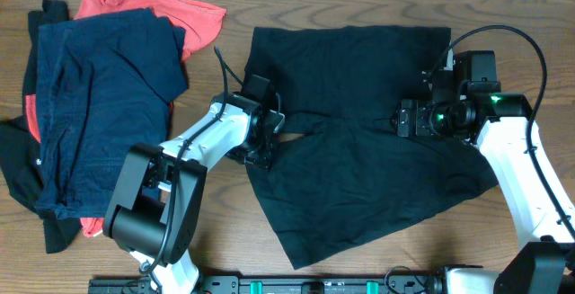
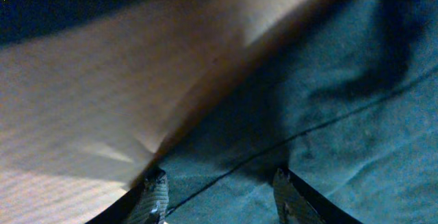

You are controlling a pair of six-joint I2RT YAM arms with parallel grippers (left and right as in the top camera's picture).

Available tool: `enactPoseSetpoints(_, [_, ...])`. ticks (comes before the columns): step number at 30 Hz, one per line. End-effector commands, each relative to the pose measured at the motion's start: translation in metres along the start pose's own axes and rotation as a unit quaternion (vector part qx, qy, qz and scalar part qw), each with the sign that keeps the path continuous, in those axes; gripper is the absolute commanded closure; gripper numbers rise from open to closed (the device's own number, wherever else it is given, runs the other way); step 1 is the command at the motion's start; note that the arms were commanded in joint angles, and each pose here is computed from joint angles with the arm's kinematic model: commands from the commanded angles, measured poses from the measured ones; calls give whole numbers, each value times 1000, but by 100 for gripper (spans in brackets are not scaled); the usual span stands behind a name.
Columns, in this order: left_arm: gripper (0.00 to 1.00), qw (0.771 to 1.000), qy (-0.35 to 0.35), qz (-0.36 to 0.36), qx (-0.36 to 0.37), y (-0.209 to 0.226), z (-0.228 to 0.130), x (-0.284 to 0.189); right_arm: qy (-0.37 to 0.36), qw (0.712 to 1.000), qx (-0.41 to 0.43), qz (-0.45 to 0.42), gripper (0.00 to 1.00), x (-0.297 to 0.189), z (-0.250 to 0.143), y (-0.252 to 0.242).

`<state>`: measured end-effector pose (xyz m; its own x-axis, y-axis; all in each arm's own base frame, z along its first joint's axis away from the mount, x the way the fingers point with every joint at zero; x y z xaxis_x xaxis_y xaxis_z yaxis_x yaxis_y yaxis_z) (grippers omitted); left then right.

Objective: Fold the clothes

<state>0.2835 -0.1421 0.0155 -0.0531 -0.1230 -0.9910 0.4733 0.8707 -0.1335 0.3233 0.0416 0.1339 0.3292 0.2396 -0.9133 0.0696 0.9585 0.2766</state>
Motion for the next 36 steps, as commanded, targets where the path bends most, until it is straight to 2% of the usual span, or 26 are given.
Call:
enactPoseSetpoints(1, [47, 997, 38, 62, -26, 33, -9, 39, 0, 1000, 6, 4, 1, 1, 1, 0])
enactPoseSetpoints(14, [46, 987, -52, 78, -129, 103, 21, 29, -12, 1000, -3, 12, 1, 2, 6, 6])
enactPoseSetpoints(15, [42, 986, -55, 78, -133, 107, 23, 25, -12, 1000, -3, 12, 1, 2, 6, 6])
enactPoseSetpoints(17, [27, 985, -59, 80, -142, 115, 27, 13, -15, 1000, -3, 13, 1, 2, 7, 6])
enactPoseSetpoints(20, [14, 983, -72, 82, -147, 119, 38, -17, -14, 1000, -4, 24, 1, 2, 7, 9])
enactPoseSetpoints(22, [9, 982, -81, 84, -146, 118, 45, -38, -13, 999, -4, 34, 1, 0, 7, 13])
enactPoseSetpoints(23, [2, 982, -86, 82, -146, 116, 47, -52, -15, 999, -4, 41, 1, -2, 8, 15])
enactPoseSetpoints(25, [2, 981, -96, 78, -150, 110, 50, -75, -22, 999, -5, 48, 1, -8, 10, 18])
enactPoseSetpoints(28, [2, 974, -108, 73, -184, 102, 43, -110, -42, 998, -9, 51, 1, -26, 13, 21])
enactPoseSetpoints(31, [2, 973, -108, 34, -203, 82, 28, -131, -56, 997, -11, 42, 1, -49, 11, 23])
enactPoseSetpoints(36, [2, 960, -30, 6, -277, 56, -22, -141, -27, 998, 50, -33, 1, -70, -22, 1])
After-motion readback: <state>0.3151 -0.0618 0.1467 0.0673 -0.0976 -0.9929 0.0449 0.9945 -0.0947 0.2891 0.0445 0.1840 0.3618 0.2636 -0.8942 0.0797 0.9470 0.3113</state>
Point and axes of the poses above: each gripper's point midway between its finger pads, its own x axis out along the fingers, its own y axis along the line the jaws close on, z = x × y, the point moved 2 cm from there along -x, back along the fingers, and after that the axes turned 5 degrees about x, right-handed, at the moved point
